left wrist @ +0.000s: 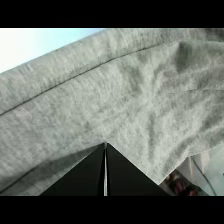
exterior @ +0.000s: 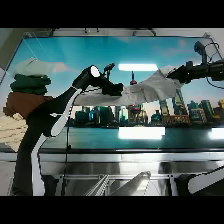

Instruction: Fold the shirts.

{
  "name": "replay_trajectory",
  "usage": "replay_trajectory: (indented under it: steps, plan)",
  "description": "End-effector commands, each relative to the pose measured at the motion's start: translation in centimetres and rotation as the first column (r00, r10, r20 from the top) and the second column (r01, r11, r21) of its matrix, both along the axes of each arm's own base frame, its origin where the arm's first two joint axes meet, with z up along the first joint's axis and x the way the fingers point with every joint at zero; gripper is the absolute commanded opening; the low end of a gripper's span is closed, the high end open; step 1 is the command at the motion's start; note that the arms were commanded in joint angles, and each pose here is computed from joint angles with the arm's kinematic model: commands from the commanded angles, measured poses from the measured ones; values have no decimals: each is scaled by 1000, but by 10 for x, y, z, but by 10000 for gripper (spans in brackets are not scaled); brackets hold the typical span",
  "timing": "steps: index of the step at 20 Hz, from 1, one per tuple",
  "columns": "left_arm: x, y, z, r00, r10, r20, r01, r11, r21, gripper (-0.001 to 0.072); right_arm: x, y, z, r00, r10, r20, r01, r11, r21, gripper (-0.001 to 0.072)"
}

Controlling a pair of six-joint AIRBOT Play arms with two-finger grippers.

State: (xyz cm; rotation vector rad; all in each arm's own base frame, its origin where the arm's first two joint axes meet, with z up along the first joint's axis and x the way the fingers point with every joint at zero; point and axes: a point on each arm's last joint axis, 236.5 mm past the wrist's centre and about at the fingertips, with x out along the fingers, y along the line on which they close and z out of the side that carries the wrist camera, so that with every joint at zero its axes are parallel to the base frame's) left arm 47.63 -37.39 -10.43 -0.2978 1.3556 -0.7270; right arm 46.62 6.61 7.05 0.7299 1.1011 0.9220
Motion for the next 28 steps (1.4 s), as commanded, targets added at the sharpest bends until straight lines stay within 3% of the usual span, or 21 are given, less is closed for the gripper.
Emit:
replay_trajectory:
  steps: [1,5,8,12,16,20,21,22,23,25,28]
  plan:
    - [1,-30,26,998,-16,54,19,998,-58,21,-11,8,13,999,38,-28,-37,998,49,16]
    - [16,-2,95,986,-4,166,24,993,-119,22,-6,48,21,997,57,-49,-53,995,90,16]
    - [34,70,184,960,38,278,0,991,-138,22,7,119,33,998,67,2,-67,989,132,16]
    - [18,172,263,936,48,348,-14,995,-100,22,16,237,27,999,19,51,-24,995,99,16]
    - [4,244,285,931,77,356,-59,996,-60,22,18,332,9,989,-82,120,74,995,70,17]
    - [-10,273,258,964,78,256,-65,996,-59,22,8,400,-58,985,-106,134,107,994,5,18]
    - [-16,273,249,973,76,217,-57,994,-94,22,3,416,-71,985,-88,150,90,996,-6,181]
    - [-20,271,245,979,75,192,-48,989,-142,22,-4,428,-76,987,-63,145,65,998,-5,570]
    - [-23,268,245,981,77,176,-42,980,-197,22,-11,433,-75,988,-24,151,25,1000,-2,703]
    - [-22,272,253,979,107,171,-53,954,-295,22,-13,428,-55,988,16,154,-20,1000,24,698]
    - [-19,285,262,973,137,184,-68,939,-337,22,3,400,-8,979,-3,202,-9,998,60,696]
